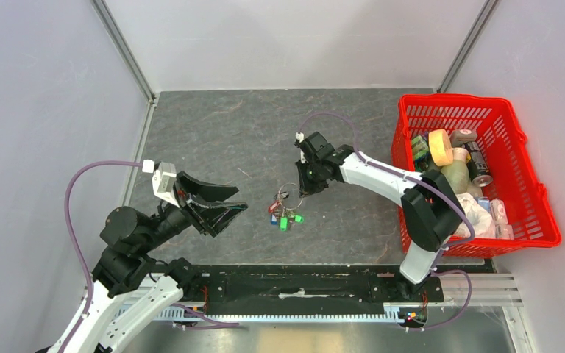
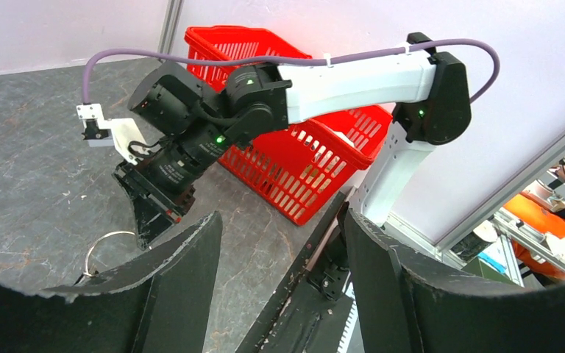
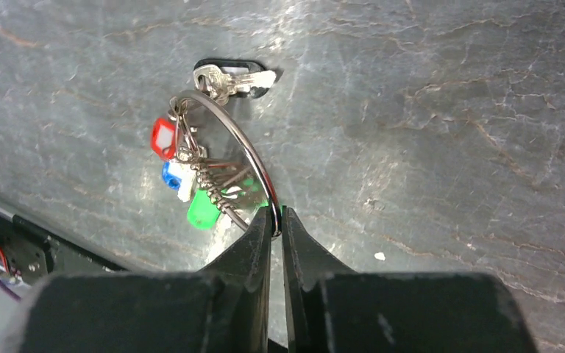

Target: Put the keys on the keyring

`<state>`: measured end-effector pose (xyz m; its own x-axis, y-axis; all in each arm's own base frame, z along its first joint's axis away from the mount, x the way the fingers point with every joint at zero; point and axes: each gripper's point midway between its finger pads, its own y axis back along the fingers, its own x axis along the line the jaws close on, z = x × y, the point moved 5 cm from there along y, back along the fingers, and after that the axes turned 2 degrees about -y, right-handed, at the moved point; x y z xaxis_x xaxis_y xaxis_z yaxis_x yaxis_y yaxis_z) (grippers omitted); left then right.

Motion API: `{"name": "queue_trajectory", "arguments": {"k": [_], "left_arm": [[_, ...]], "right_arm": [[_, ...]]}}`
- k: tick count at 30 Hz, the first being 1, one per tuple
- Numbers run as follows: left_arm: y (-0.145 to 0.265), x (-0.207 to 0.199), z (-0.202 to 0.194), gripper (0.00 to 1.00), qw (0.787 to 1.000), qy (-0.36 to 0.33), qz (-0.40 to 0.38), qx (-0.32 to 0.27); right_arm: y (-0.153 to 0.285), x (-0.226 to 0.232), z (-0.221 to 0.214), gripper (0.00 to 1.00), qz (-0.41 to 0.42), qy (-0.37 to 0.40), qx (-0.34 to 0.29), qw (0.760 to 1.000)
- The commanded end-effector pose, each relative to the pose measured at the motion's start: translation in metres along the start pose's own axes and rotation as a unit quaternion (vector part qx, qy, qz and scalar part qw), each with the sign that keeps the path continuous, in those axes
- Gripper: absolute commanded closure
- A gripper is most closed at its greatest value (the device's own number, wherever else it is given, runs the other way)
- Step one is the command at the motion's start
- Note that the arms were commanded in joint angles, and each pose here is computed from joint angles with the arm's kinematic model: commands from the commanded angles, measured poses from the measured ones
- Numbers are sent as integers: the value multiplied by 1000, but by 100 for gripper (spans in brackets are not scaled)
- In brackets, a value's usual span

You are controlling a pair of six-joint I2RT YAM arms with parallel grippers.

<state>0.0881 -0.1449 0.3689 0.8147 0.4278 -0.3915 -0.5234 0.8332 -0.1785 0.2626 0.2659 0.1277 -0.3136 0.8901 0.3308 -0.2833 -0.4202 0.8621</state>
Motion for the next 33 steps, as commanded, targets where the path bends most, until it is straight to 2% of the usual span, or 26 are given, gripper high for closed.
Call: {"name": "queue_trajectory", "arguments": {"k": [1,3,11,16,20,22,23,24,28,33], "left_arm": [[1,0,2,31,1000,-24,-2,-2],[1,1,1,31,1000,-26,0,0],[1,4,-1,31,999,-32,7,5],[1,7,-1,31,999,-38,15,9],[0,10,-2,31,999,-43,24,11],[-1,12,-3,29,999,-44,28,12],[-1,12,-3,27,998,-44,30,13],[-3,14,-3,24,998,-45,32,15],[-7,15,-2,21,998,-43,35,20],[-9,18,1,17,998,-47,46,20]], "right_arm": [[-14,-4,16,86,-3,-32,-31,999],[-19,-9,17,83,-14,-37,-35,999],[-21,-22,26,61,-43,-50,-53,996],[17,-19,44,37,-54,-30,-120,991],[52,-15,54,25,-49,1,-165,985],[72,-12,57,14,-45,10,-190,981],[85,-11,58,6,-44,12,-207,977],[97,-11,59,3,-43,16,-224,974],[142,-8,61,3,-36,13,-287,957],[194,6,55,3,12,9,-328,945]]}}
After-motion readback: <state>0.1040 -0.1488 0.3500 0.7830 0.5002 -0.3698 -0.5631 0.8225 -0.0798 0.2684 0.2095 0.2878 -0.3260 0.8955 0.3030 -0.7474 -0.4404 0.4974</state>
